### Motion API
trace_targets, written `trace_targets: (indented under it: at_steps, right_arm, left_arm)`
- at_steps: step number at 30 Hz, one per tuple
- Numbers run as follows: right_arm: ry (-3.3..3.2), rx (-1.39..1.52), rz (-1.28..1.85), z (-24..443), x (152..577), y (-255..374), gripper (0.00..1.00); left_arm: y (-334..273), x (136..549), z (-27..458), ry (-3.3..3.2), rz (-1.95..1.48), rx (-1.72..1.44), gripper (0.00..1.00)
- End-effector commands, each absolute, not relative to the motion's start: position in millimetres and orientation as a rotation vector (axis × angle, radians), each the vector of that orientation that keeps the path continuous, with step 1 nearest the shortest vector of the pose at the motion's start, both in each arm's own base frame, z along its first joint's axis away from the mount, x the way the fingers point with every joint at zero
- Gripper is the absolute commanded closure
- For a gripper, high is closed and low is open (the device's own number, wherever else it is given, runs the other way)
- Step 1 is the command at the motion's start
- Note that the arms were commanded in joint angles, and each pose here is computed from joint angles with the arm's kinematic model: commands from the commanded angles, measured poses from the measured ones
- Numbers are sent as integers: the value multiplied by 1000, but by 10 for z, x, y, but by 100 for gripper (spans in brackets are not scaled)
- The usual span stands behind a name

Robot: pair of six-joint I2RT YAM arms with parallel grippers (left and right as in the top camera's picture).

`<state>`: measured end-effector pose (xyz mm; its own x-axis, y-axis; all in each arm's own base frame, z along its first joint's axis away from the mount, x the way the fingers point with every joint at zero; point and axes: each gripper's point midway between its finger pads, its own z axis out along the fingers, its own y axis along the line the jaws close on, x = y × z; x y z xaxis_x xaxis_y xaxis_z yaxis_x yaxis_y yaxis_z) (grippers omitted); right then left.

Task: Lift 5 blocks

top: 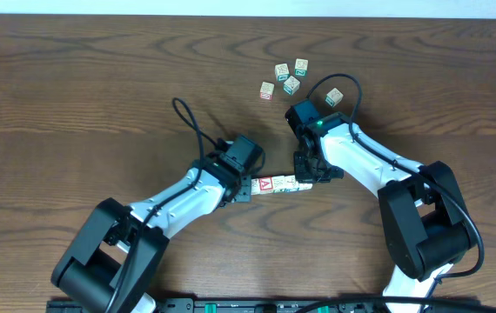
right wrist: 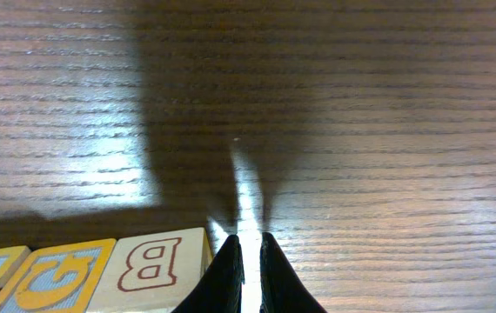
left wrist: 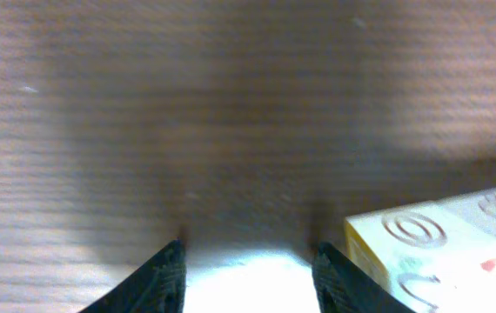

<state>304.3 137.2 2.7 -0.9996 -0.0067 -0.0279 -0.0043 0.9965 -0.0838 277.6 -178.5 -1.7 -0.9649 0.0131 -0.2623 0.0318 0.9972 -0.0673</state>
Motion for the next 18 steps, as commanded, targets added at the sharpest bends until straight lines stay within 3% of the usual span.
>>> trace_targets:
  at_steps: [1,15,18]
  right_arm:
    - [3108,-9,-96,44,3091,1431,93]
    - [3121,61,-134,49,3189,1068,98]
    - [3098,64,-149,51,3317,848,93]
  left_arm:
    - [-1676,2815,38,2858,-97,-6,47]
    - [-1286,2999,486,2766,-116,-73,45]
    - [-1151,3046,713,2699,-87,-64,45]
